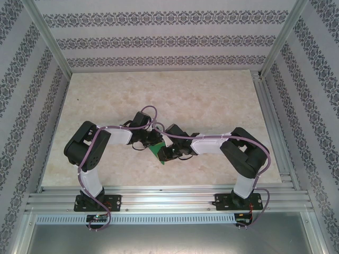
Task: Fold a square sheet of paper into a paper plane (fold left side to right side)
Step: Fourth fold the wing at the center of the table.
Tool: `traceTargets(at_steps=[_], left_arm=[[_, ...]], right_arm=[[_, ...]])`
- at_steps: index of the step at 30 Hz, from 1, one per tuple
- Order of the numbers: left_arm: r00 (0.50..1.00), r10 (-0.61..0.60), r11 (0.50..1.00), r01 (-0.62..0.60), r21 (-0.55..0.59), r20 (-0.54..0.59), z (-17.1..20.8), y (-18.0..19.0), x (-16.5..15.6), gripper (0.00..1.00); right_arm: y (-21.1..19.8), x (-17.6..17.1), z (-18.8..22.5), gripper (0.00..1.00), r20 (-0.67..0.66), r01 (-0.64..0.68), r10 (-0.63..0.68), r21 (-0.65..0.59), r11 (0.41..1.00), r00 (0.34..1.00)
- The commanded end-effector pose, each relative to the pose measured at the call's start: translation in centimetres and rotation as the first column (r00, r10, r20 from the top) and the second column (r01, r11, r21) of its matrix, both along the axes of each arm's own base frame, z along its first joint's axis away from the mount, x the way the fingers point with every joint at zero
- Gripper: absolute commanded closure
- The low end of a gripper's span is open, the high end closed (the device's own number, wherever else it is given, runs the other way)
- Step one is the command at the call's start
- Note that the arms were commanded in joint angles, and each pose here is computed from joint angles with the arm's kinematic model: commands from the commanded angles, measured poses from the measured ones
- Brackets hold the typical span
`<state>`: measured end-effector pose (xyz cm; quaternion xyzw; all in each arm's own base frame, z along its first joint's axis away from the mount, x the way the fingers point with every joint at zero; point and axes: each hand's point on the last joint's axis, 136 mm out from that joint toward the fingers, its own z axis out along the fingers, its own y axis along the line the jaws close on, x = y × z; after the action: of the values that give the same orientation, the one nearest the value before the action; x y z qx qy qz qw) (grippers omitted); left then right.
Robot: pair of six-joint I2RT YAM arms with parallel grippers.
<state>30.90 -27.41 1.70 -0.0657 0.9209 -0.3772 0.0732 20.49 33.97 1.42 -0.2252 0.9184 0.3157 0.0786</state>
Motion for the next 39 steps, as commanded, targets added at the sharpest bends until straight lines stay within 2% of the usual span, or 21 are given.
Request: traceTargets(at_steps=[1,27,35,39], left_arm=[[0.997,0.053,0.983,-0.043,0.179,-0.057,-4.1,3.1,-1.3,1.0],[0.997,0.046,0.979,-0.034,0.202,-0.055,-4.2,3.3,-1.2,1.0],[0.998,0.044,0.982,-0.034,0.186,-0.05,-3.8,3.0,-1.0,1.0],[0.998,0.044,0.982,-0.035,0.183,-0.046,-3.6,2.9,-1.0,1.0]], right_arm=[[-4.2,-7.3,-3.8,0.82,-0.235,-0.086,0.043,-0.175,0.981,0.971],[-5.9,-10.4,-2.0,0.82,-0.252,-0.179,0.133,-0.17,0.969,0.958],[-2.5,-5.5,5.1,0.79,-0.086,-0.052,0.06,0.094,0.994,0.994],[-1.2,-3.2,5.1,0.8,-0.016,-0.032,0.033,0.092,0.995,0.999]])
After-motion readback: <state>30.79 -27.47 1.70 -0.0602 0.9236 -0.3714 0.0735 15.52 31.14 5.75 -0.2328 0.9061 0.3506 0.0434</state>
